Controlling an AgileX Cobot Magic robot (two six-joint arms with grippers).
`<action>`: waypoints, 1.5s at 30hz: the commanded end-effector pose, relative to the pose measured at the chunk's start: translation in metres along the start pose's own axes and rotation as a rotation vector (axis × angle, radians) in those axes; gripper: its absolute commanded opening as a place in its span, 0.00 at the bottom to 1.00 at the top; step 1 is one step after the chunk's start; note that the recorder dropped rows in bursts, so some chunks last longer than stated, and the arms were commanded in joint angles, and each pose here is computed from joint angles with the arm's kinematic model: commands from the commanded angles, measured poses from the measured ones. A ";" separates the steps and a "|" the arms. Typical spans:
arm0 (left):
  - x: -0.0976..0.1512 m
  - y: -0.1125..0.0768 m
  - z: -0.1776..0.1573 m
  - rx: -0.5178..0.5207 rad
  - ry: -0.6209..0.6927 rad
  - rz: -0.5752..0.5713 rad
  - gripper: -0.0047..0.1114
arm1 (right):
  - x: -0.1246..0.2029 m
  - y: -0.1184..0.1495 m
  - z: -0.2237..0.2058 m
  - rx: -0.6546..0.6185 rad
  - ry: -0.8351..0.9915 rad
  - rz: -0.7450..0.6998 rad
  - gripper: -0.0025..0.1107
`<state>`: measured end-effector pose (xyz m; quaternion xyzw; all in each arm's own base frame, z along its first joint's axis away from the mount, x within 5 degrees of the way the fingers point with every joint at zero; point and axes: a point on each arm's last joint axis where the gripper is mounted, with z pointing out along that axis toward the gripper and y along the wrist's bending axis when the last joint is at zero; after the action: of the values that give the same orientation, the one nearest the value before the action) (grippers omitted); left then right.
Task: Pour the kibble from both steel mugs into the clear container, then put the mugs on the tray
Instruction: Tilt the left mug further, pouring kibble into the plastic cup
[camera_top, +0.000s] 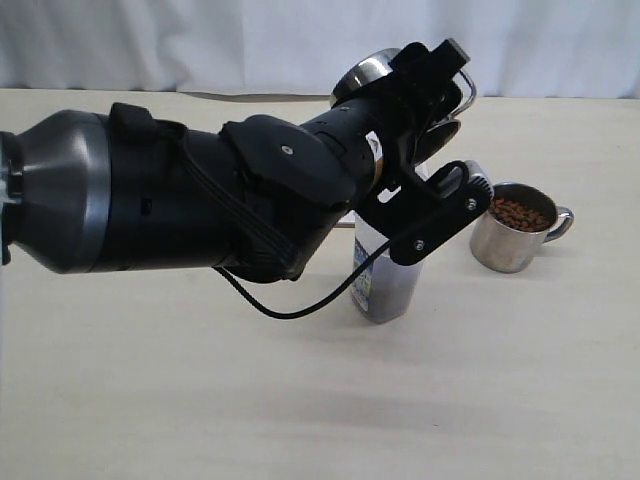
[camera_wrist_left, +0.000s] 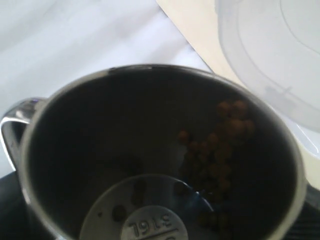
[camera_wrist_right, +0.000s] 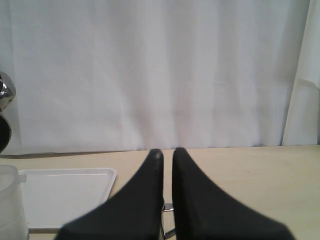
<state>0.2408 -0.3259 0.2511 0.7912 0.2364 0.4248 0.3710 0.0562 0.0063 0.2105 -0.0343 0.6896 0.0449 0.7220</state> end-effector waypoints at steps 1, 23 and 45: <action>0.002 0.002 -0.002 -0.007 0.011 0.003 0.04 | 0.000 0.000 0.000 0.004 -0.009 -0.006 0.07; 0.002 0.002 -0.002 -0.008 0.011 0.025 0.04 | 0.000 0.000 0.000 0.004 -0.009 -0.006 0.07; -0.001 0.003 -0.003 -0.011 0.010 0.097 0.04 | 0.000 0.000 0.000 0.004 -0.009 -0.006 0.07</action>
<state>0.2408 -0.3259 0.2511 0.7973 0.2150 0.4347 0.3594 0.0562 0.0063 0.2105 -0.0343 0.6896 0.0449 0.7220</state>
